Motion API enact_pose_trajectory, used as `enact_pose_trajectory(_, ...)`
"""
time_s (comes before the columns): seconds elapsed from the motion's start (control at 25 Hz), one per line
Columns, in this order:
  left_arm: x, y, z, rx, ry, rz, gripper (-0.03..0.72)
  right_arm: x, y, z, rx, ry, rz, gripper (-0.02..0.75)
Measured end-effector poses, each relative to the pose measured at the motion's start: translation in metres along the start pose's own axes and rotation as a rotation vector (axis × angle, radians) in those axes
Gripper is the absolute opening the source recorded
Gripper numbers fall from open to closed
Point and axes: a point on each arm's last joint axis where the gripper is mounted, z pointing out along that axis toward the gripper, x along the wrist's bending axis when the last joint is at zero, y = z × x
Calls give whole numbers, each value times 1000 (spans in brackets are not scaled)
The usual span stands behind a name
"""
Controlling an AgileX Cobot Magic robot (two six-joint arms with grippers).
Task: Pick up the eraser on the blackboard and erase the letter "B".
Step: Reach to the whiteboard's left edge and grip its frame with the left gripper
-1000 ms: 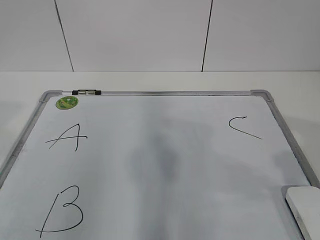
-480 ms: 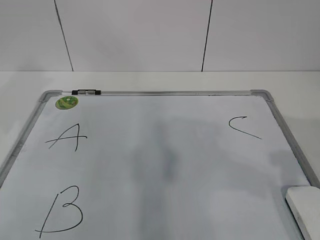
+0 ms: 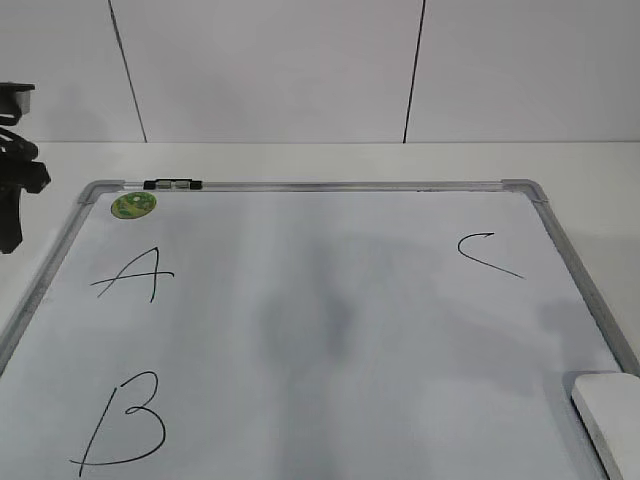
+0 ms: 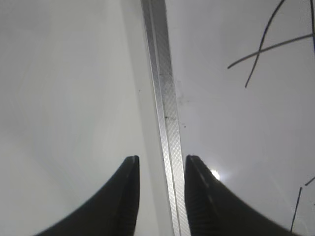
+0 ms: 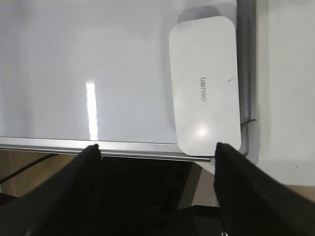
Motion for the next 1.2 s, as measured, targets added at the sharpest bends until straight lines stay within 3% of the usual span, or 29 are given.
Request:
enact_pose_trajectory(0.32,2,26,27,-21,1,0,236,0,0,0,0,0,-1,551)
enact_pose_trajectory(0.8,25,33,65,43,-23,-40,237,0,0,0,-1,2,0,551)
enact_pose_trajectory(1.2,19,36,68,20,-79,-59,235,0,0,0,-1,2,-2,550)
